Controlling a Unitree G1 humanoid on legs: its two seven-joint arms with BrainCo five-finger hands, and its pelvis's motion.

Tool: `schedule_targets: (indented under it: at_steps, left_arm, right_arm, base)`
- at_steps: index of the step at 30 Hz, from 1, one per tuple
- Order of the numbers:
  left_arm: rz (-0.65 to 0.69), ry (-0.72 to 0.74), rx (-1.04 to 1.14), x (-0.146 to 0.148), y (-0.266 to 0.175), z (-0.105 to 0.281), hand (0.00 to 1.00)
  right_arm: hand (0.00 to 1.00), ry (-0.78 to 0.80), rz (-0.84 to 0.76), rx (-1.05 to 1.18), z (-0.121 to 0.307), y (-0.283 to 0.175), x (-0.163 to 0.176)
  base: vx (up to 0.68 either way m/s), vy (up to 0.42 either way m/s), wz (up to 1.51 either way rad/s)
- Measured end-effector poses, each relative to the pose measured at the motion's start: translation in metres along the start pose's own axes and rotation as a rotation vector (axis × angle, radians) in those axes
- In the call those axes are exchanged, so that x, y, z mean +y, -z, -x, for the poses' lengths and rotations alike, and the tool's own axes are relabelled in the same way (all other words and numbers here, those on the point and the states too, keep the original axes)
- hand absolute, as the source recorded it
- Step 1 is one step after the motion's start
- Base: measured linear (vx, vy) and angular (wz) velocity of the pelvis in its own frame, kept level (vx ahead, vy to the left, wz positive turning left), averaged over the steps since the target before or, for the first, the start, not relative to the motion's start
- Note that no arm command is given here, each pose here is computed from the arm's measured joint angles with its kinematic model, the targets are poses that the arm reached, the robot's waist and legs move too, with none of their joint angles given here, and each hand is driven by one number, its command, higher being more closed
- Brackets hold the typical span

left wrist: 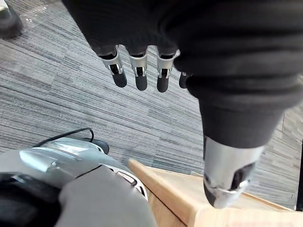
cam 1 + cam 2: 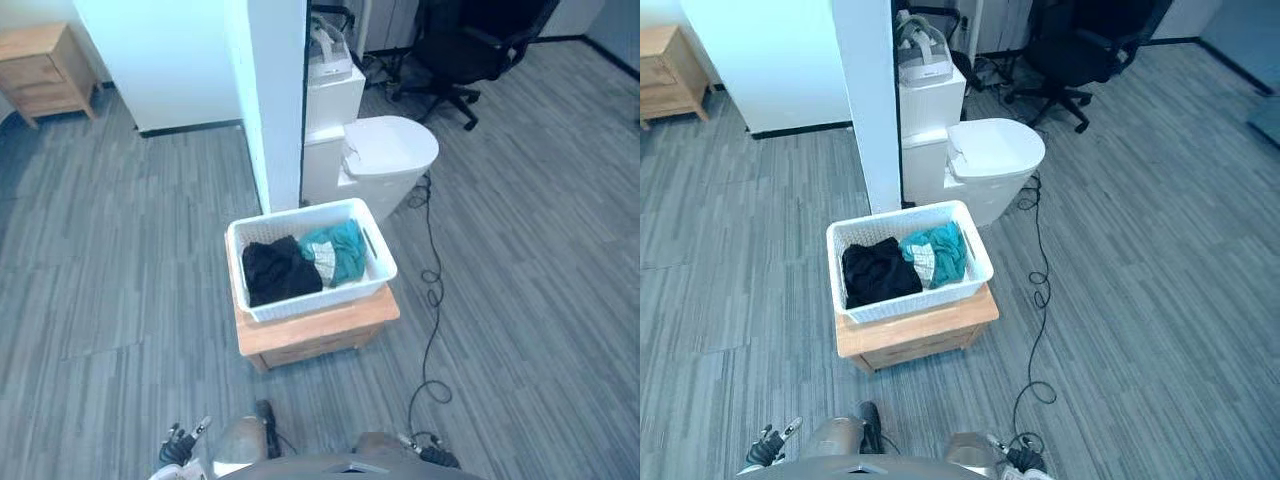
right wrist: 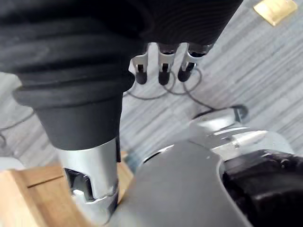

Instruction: Pick up the laundry basket with both hands and put the clothes into the washing machine.

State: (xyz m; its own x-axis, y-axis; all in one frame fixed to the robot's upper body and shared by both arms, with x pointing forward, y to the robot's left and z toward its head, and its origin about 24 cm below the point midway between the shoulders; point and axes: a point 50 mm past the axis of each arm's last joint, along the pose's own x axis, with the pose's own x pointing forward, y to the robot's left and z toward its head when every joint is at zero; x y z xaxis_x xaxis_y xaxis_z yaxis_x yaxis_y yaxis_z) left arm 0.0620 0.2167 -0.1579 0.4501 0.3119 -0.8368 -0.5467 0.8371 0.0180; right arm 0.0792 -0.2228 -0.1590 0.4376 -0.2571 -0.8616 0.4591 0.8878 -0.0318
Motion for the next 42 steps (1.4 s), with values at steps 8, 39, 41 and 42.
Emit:
schedule_targets:
  at_steps: [8, 39, 41, 42]
  left_arm:
    - [-0.061, 0.082, -0.116, -0.022, -0.033, -0.007, 0.00]
    - [0.710, 0.154, -0.644, -0.025, -0.146, 0.039, 0.00]
    - [0.637, 0.294, -0.736, -0.044, -0.175, 0.054, 0.00]
    - [0.614, 0.325, -0.752, -0.048, -0.180, 0.057, 0.00]
  right_arm:
    - [0.00, -0.057, 0.079, -0.147, -0.002, -0.037, 0.016]
    - [0.00, -0.108, 0.177, -0.234, -0.006, -0.068, 0.039]
    - [0.00, -0.115, 0.187, -0.245, -0.007, -0.075, 0.042]
    - [0.00, -0.114, 0.188, -0.242, -0.008, -0.077, 0.042]
  base:
    - [0.23, 0.022, -0.10]
    - [0.02, -0.050, 0.19]
    - [-0.08, -0.013, -0.21]
    - [0.00, -0.003, -0.14]
